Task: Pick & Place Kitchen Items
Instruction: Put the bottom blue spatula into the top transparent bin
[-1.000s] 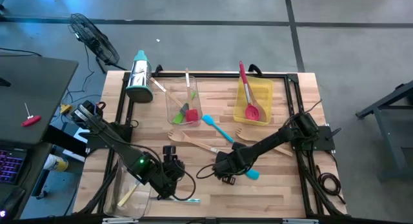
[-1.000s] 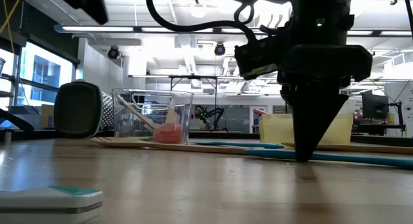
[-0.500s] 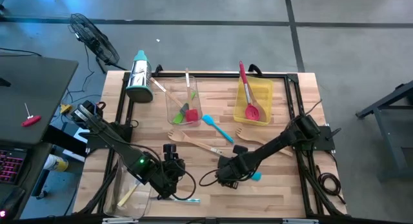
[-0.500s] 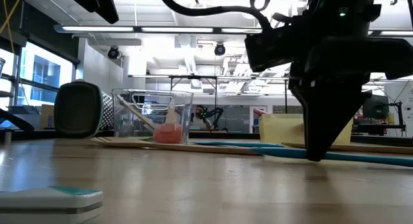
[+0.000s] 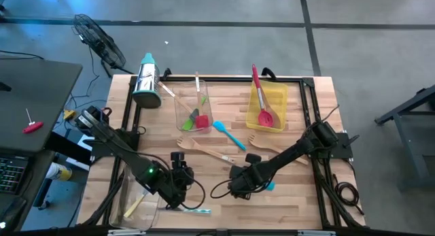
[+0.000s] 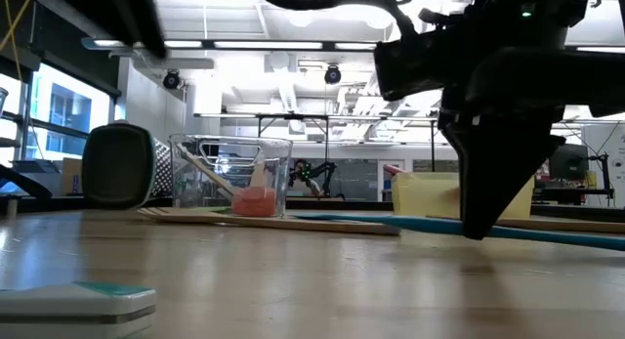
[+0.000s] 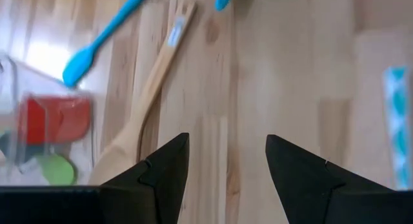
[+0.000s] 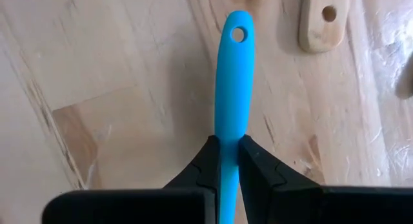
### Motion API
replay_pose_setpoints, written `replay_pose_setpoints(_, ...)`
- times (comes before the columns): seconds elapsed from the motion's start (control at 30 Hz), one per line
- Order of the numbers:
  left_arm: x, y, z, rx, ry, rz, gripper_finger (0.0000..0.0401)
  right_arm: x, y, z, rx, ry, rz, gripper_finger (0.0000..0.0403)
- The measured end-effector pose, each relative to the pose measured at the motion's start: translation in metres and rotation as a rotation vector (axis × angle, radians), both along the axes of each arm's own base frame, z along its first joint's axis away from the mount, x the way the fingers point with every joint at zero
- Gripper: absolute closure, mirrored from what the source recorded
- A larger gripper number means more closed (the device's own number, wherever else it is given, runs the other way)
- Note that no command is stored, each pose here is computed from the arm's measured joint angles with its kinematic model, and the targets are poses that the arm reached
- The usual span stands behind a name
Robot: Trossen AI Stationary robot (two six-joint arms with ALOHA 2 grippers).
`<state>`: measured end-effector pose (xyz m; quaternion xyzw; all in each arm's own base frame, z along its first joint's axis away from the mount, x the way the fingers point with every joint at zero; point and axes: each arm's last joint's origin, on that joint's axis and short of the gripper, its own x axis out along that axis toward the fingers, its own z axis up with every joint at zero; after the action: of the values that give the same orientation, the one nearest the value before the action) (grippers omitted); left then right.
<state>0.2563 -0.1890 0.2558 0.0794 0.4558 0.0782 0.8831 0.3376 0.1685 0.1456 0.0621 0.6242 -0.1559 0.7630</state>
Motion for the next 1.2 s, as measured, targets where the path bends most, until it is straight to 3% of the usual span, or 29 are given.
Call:
replay_pose_setpoints(0.2,-0.005,0.0,-0.038,-0.02,-0.034,-0.001,0.0204,0.004,0.009,0.011,-0.02,-0.047,0.022,0.0382)
replay_pose_setpoints(0.37,0.002,-0.004,-0.045,-0.013,-0.177,-0.045,0.0204,0.011,0.021,0.029,-0.023,-0.116,0.07,0.0383)
replay_pose_setpoints(0.9,0.007,-0.008,-0.042,-0.052,-0.268,-0.063,0.0204,0.015,0.065,0.095,-0.105,-0.343,0.197,0.0383)
replay_pose_setpoints(1.03,0.007,-0.025,-0.033,-0.112,-0.363,-0.154,0.0204,0.008,0.078,0.107,-0.128,-0.389,0.224,0.0383)
replay_pose_setpoints(1.2,0.002,-0.038,-0.026,-0.114,-0.433,-0.212,0.0204,0.0,0.095,0.12,-0.145,-0.453,0.246,0.0383)
